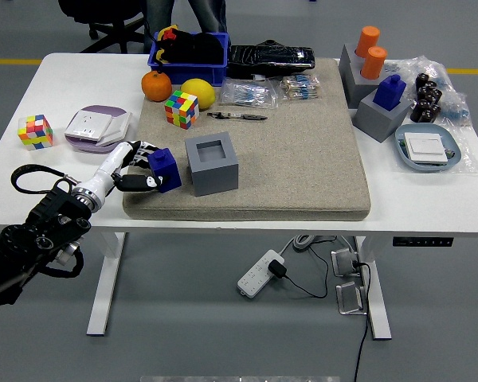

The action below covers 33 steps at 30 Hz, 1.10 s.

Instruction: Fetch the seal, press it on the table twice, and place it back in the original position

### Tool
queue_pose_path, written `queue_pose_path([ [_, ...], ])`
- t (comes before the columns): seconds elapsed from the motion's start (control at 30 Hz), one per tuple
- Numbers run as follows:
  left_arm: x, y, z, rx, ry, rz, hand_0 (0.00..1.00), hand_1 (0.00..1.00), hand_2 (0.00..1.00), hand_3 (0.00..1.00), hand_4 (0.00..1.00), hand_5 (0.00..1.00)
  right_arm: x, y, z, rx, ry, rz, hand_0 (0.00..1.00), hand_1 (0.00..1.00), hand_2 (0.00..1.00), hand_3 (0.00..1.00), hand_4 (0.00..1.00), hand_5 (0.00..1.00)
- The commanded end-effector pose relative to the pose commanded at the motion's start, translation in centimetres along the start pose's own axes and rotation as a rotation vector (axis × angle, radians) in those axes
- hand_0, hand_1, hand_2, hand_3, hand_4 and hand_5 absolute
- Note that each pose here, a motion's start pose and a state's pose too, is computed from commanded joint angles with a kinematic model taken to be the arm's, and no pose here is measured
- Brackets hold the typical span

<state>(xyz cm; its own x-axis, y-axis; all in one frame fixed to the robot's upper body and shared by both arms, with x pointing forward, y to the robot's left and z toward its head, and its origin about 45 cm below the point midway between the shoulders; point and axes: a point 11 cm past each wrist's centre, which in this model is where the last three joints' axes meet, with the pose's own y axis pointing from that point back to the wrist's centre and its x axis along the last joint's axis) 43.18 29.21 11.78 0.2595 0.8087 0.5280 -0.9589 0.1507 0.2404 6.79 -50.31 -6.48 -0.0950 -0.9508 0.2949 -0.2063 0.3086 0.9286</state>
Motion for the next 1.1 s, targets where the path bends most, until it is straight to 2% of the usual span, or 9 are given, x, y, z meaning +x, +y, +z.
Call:
queue_pose_path([
  [0.17,0.4,-0.1,0.5,-0.015,0.003,0.005,0.643,0.46,0.424,0.557,0.739,0.002,0.0,0.0,0.1,-0.001,-0.003,0.0,0.835,0.731,0.7,0.715,0.748,0.516],
  [0.4,2.2,-0.7,2.5,-0.065,-0.016,0.028,0.642,0.46,0.424,0.557,0.739,0.002,0.0,0.0,0.0,0.001,-0.008,0.002,0.834,0.731,0.7,0.715,0.748,0.516],
  [0.53,3.5,-1.3,4.4,-0.108,-0.04,0.039,0.643,0.46,0.423,0.557,0.74,0.002,0.0,0.0,0.0,0.001,-0.013,0.002,0.835,0.731,0.699,0.715,0.748,0.516],
  [0.6,4.5,-1.6,5.9,-0.141,-0.058,0.048,0.643,0.46,0.423,0.557,0.74,0.002,0.0,0.0,0.0,0.002,-0.014,0.002,0.835,0.731,0.699,0.715,0.748,0.516],
  [0.77,5.5,-2.1,8.2,-0.191,-0.071,0.06,0.642,0.46,0.424,0.556,0.738,0.002,0.1,0.0,0.0,0.004,-0.016,0.003,0.835,0.731,0.7,0.715,0.748,0.516],
  [0.93,5.1,-2.3,9.8,-0.229,-0.065,0.042,0.641,0.46,0.422,0.556,0.74,0.002,0.1,0.0,0.0,0.003,-0.018,0.003,0.835,0.731,0.7,0.715,0.748,0.516],
  [1.1,3.0,-2.2,10.7,-0.253,-0.058,-0.015,0.641,0.456,0.422,0.556,0.741,0.002,0.1,0.0,0.1,0.001,-0.019,0.003,0.835,0.731,0.7,0.715,0.748,0.516],
])
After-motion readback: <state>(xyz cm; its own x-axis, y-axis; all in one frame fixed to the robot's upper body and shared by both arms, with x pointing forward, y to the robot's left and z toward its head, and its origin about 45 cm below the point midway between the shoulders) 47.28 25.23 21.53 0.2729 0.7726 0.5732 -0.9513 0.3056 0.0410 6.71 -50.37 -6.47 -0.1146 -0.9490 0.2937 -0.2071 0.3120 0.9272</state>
